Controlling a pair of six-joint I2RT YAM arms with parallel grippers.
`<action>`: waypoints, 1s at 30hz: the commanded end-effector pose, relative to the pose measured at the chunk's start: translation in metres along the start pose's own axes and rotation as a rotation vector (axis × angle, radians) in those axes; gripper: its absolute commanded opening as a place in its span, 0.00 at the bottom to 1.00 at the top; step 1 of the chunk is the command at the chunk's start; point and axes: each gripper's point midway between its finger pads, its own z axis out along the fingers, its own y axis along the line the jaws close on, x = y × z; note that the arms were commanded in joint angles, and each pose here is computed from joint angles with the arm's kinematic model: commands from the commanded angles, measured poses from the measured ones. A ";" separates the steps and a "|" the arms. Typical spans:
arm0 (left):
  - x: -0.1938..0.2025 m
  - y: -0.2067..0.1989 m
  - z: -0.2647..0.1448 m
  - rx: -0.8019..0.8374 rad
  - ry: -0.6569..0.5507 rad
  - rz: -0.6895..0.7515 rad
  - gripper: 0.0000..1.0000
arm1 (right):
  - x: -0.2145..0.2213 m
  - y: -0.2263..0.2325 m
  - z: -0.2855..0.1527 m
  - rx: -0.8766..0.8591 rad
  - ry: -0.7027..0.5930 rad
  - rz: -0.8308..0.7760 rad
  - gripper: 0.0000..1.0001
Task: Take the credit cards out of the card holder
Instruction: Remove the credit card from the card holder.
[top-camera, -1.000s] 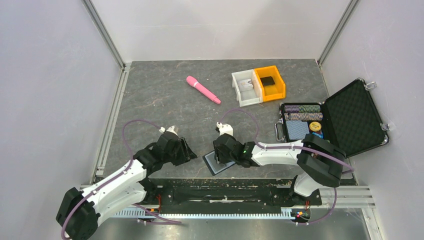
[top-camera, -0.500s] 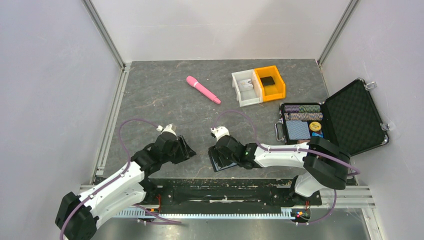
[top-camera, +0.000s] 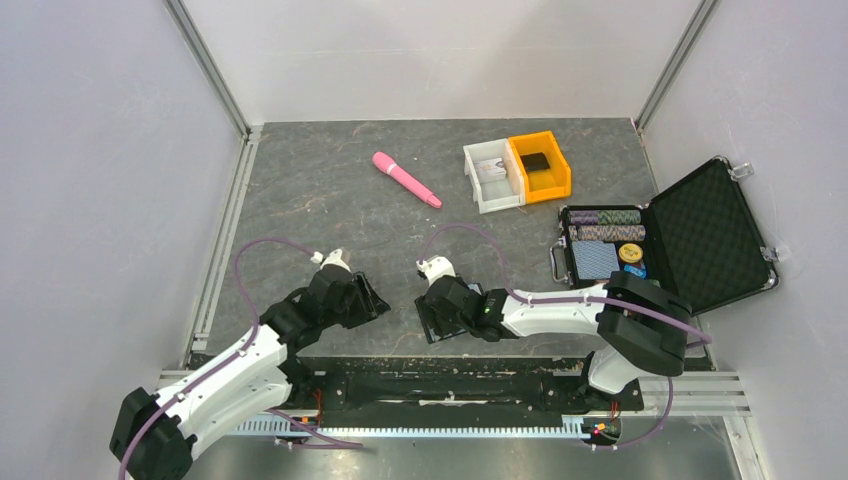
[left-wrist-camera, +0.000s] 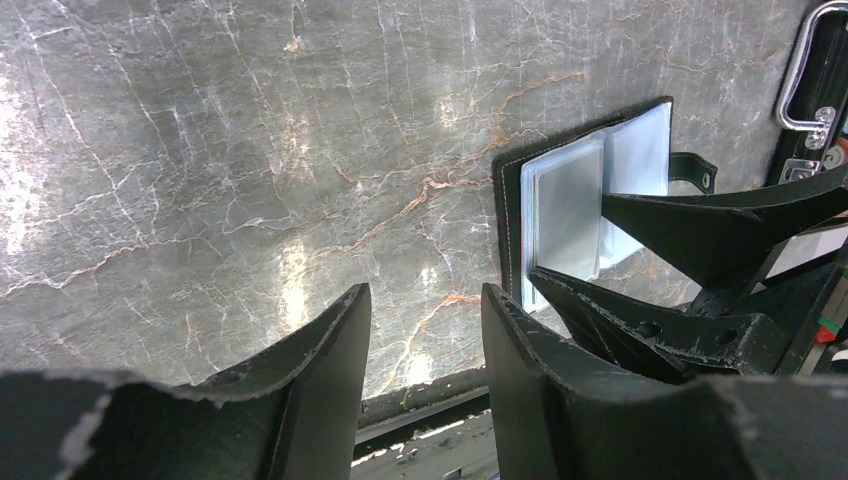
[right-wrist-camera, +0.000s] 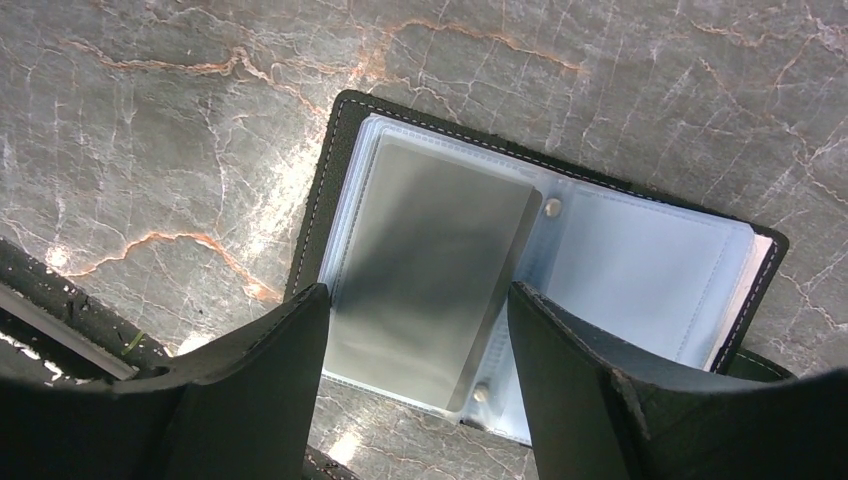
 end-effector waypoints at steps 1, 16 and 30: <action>-0.008 -0.004 -0.002 0.011 -0.031 0.028 0.52 | 0.005 -0.006 0.003 0.056 0.020 0.000 0.67; 0.002 -0.016 0.003 0.069 0.035 0.021 0.52 | 0.002 0.013 0.004 -0.059 -0.005 0.124 0.49; 0.007 -0.039 0.017 0.137 0.106 0.024 0.51 | -0.005 0.011 -0.004 -0.206 -0.064 0.270 0.49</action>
